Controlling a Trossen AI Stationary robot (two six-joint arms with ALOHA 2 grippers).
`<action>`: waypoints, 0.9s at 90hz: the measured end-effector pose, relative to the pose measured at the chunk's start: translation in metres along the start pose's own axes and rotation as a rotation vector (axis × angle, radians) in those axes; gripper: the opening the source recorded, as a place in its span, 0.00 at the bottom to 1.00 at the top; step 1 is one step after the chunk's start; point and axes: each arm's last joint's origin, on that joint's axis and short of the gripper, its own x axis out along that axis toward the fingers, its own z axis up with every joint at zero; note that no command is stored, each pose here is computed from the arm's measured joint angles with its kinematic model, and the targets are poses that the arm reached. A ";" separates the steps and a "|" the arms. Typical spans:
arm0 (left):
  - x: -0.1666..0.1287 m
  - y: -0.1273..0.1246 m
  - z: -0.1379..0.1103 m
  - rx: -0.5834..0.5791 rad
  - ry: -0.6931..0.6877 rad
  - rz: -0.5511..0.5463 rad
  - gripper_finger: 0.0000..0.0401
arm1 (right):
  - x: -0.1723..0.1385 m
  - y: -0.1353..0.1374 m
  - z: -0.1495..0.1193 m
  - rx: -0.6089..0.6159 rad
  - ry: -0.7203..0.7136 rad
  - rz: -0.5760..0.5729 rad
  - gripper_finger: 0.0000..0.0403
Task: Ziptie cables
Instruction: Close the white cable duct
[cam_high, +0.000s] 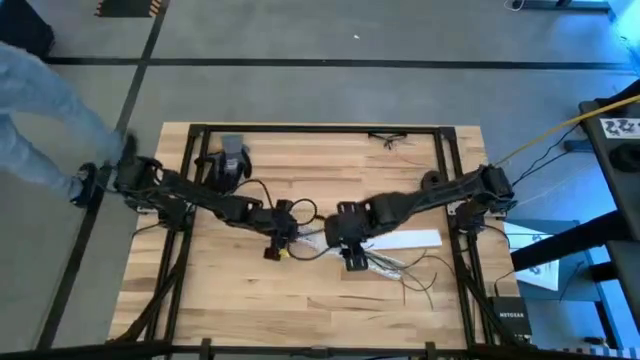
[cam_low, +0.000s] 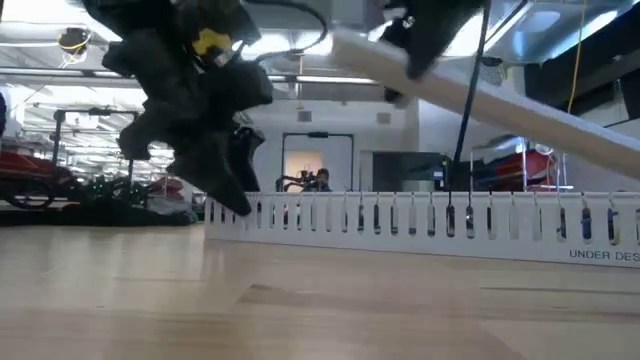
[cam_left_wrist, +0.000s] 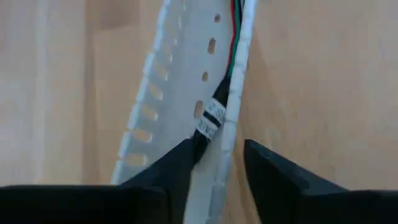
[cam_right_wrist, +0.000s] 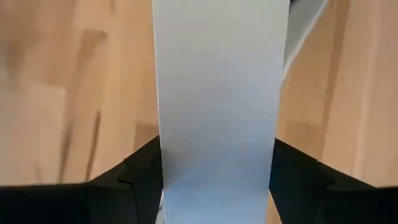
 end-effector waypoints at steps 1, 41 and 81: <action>0.000 0.000 0.000 -0.005 0.004 -0.001 0.24 | 0.001 0.001 -0.001 0.000 0.003 -0.003 0.57; -0.028 -0.038 -0.030 -0.300 0.362 0.000 0.01 | -0.006 0.056 -0.031 0.036 0.088 -0.149 0.57; -0.041 -0.057 -0.024 -0.303 0.440 -0.055 0.27 | -0.013 0.100 -0.049 0.021 0.012 -0.227 0.57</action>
